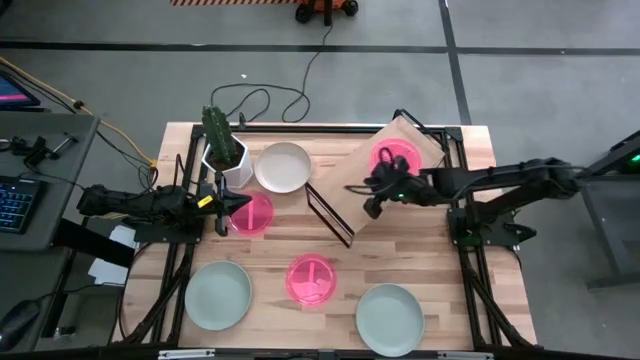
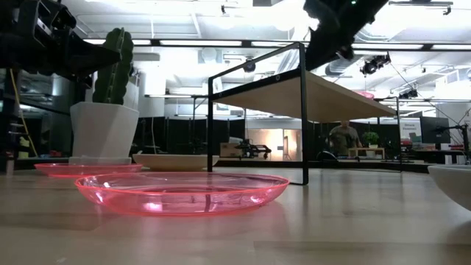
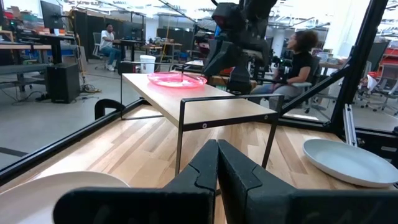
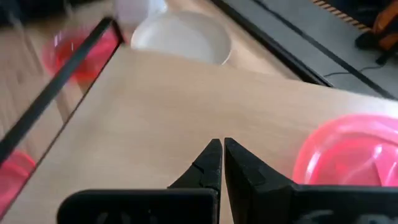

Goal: Place and stack plates onto a shelf
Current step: Put the right pink plate on the shelf, then put the left blue plate on the shelf

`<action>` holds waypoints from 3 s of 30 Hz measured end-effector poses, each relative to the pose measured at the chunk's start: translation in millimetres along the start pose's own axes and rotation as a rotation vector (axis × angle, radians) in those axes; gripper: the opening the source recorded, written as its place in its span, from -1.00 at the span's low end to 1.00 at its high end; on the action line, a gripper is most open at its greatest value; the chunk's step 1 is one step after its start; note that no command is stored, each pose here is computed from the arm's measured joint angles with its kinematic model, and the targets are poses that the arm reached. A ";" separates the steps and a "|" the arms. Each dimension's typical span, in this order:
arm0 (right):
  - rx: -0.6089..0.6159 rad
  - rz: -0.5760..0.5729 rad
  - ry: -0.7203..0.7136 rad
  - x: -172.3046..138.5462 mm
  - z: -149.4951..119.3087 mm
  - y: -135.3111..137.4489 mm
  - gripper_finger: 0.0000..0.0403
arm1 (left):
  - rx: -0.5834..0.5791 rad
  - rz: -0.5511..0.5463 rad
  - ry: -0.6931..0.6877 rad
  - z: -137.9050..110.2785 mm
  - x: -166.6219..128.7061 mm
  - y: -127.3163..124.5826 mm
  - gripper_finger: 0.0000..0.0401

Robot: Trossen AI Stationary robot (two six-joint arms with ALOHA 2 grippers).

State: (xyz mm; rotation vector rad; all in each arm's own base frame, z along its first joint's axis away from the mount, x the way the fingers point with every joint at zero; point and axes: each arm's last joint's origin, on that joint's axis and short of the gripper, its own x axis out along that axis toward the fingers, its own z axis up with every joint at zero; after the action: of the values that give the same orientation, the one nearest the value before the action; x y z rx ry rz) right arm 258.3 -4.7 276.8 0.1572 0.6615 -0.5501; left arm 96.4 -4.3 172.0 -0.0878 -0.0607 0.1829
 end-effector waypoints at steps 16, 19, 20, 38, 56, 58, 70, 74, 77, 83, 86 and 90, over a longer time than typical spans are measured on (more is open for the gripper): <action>-0.176 -0.180 0.376 35.0 9.9 -15.0 -1.00 | 0.000 0.000 0.000 0.1 0.0 0.0 -1.00; -0.180 -0.194 0.385 36.2 11.2 -21.3 -1.00 | 0.000 0.000 -0.001 0.2 0.0 0.0 -1.00; -0.182 -0.198 0.390 36.2 11.5 -23.6 -1.00 | 0.000 0.000 -0.001 0.2 0.0 0.0 -1.00; -0.174 -0.327 0.409 45.1 17.1 -56.8 -1.00 | 0.000 0.000 -0.001 0.1 0.0 0.0 -1.00; -0.120 -0.194 0.126 17.0 38.5 -43.6 -1.00 | 0.000 0.000 0.000 0.0 0.0 0.0 -1.00; -0.124 -0.135 0.021 6.1 37.4 -36.0 -1.00 | 0.000 0.000 -0.001 0.1 0.0 0.0 -1.00; -0.059 0.051 -0.366 -40.9 -27.9 -51.6 -1.00 | -0.001 0.000 0.000 0.0 0.0 0.0 -1.00; -0.034 0.080 -0.514 -60.4 -36.7 -63.0 -1.00 | 0.000 0.000 0.000 0.1 0.0 0.0 -1.00; -0.040 0.129 -0.574 -65.1 -50.7 -67.9 -1.00 | 0.000 0.000 -0.001 0.1 0.0 0.0 -1.00; -0.012 0.156 -0.664 -54.1 -80.6 -72.1 -1.00 | -0.002 0.000 -0.001 0.1 0.0 0.0 -1.00; 0.007 0.196 -0.712 -50.4 -85.7 -71.1 -1.00 | -0.042 0.000 -0.003 0.3 0.0 0.0 -1.00; 0.011 0.252 -0.766 -51.1 -84.8 -69.5 -1.00 | -0.062 -0.002 -0.024 2.4 0.0 -0.2 -1.00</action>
State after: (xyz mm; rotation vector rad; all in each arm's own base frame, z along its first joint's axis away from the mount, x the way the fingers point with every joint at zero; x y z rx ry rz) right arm 142.3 -15.1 244.3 0.0298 -0.1082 -0.3293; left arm 96.3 -4.2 174.5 -0.1474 -0.0906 0.1796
